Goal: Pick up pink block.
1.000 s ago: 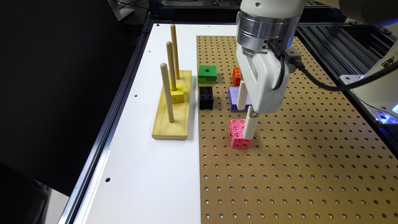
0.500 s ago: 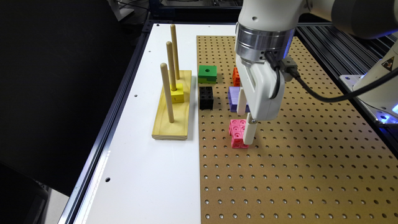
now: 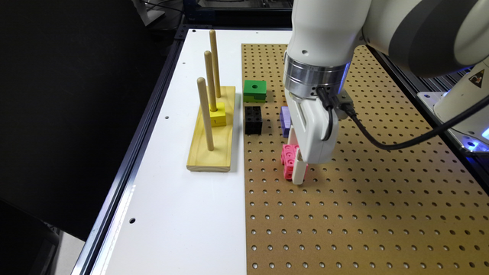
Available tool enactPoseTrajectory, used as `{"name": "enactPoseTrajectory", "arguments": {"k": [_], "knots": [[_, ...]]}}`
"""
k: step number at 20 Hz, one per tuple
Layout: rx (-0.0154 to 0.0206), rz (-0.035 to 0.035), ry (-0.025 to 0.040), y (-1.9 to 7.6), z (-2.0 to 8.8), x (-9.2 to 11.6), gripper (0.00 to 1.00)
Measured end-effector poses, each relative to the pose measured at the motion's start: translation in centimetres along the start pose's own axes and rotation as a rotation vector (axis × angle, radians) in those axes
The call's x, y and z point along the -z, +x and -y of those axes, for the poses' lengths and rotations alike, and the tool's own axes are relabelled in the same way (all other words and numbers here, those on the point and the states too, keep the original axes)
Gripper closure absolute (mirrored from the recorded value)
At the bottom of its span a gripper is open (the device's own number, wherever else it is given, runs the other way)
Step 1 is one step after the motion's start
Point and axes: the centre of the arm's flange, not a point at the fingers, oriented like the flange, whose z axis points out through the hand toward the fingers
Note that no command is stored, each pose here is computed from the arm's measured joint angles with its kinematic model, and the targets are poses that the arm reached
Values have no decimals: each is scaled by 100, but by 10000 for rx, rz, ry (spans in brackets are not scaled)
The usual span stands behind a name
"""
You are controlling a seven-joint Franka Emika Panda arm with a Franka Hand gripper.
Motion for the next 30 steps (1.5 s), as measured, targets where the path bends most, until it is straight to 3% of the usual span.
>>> {"name": "enactPoseTrajectory", "arguments": {"k": [7, 10, 13, 17, 19, 21, 24, 27, 30], "knots": [[-2, 3, 1, 1, -1, 0, 100], [-15, -26, 5, 12, -4, 22, 100], [7, -103, 2, 18, 6, 121, 100], [40, -173, -59, 8, -3, 236, 100], [49, -208, -34, 8, 2, 264, 100], [74, -293, -12, 7, 17, 364, 100], [104, -425, -109, -20, 33, 611, 100], [102, -500, -218, -67, 40, 778, 100], [90, -532, -208, -84, 48, 814, 100]]}}
